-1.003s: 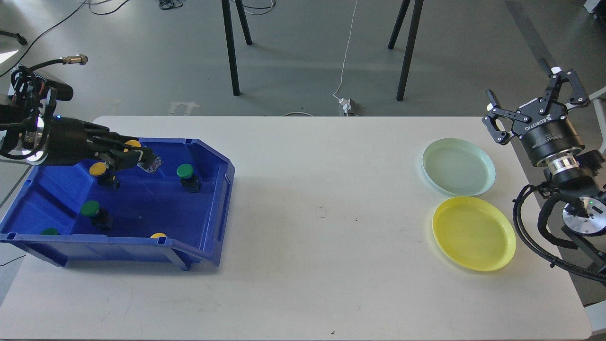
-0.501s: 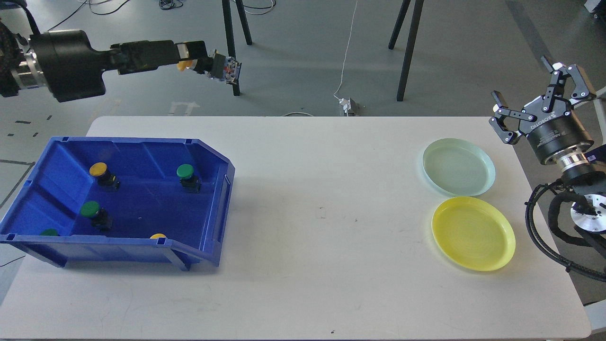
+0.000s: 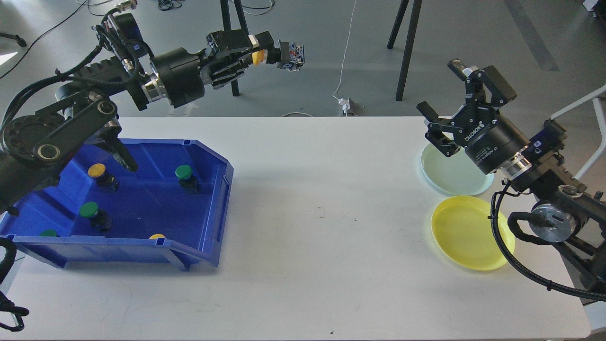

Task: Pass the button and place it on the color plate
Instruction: 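Lift the yellow button out of the bin and raise it toward the right gripper, then grasp the yellow button with the right gripper and release the left gripper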

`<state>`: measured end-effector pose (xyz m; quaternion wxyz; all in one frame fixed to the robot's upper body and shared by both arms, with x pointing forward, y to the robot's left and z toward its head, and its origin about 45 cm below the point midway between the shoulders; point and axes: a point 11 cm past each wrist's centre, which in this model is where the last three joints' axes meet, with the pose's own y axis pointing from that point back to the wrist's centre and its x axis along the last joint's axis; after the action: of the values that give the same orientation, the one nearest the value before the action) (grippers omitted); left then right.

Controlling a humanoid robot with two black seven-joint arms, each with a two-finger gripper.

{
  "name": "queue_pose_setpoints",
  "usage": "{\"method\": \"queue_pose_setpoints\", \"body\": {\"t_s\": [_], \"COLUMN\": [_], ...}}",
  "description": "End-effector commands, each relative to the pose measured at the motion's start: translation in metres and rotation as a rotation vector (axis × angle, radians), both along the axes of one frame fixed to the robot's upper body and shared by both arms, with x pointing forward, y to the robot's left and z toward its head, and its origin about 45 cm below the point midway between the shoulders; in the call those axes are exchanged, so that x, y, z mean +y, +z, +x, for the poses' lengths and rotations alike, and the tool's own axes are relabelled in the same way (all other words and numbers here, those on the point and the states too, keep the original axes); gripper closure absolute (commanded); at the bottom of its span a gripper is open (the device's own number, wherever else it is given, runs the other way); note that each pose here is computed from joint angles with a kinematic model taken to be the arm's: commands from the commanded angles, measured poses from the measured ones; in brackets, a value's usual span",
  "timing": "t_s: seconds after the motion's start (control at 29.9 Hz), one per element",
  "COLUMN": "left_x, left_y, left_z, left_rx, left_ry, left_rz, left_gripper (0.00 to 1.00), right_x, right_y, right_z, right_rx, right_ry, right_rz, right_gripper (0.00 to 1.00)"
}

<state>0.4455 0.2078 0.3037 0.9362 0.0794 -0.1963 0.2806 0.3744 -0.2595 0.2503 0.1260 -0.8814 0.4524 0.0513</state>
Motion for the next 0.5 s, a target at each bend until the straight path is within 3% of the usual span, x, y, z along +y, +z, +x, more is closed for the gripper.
{"method": "queue_pose_setpoints", "body": {"t_s": [0.0,0.3,0.47], "left_x": [-0.017,-0.021,-0.021], "left_y": [-0.016,-0.014,-0.014], "left_z": [-0.006,-0.007,-0.007], "left_rx": [0.04,0.046,0.046], "left_ry": [-0.023,-0.02,-0.02], "left_rz": [-0.037,-0.086,-0.086], "left_gripper": [0.81,0.81,0.81], "right_x": [0.033,0.097,0.128], "right_y": [-0.016,-0.032,-0.018], "right_z": [0.006,0.006,0.016], "right_rx": [0.013,0.03,0.009], "right_ry": [-0.014,-0.009,-0.004], "right_rz": [0.033,0.091,0.13], "right_gripper": [0.01,0.01,0.01]}}
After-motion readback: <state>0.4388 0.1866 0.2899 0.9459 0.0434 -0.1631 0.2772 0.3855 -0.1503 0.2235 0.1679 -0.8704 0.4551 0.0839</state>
